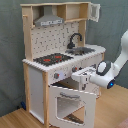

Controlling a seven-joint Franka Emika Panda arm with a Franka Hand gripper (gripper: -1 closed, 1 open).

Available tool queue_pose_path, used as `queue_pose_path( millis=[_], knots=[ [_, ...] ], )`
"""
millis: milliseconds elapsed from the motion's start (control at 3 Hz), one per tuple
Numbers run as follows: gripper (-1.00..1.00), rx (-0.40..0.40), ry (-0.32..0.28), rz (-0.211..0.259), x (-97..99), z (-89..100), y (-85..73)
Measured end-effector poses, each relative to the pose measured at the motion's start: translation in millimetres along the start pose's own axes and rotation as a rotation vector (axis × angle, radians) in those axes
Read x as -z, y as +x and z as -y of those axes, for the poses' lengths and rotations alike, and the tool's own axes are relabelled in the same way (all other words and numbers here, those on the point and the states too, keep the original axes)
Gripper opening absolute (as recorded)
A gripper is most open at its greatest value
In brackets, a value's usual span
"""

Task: Play with the kitchen

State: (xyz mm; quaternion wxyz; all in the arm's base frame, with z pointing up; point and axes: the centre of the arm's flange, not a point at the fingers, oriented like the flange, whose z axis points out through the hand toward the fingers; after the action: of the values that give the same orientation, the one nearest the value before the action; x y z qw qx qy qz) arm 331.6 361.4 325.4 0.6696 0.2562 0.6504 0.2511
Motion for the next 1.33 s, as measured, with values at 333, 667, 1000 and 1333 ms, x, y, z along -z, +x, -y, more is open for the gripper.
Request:
queue_pose_path(
  millis=[333,667,1000,1333],
  knots=[
    [1.0,-0.007,-0.039,-0.018,-16.9,-3.0,-5.7],
    [1.0,-0.023,-0.026,-0.037,-17.6,-1.6,-2.6],
    [-1.0,-0.023,-0.025,-0.037,-17.7,-1.4,-2.5],
    [-1.0,-0.118,-0.012,-0.034,-18.7,4.4,-2.4]
  ],
)
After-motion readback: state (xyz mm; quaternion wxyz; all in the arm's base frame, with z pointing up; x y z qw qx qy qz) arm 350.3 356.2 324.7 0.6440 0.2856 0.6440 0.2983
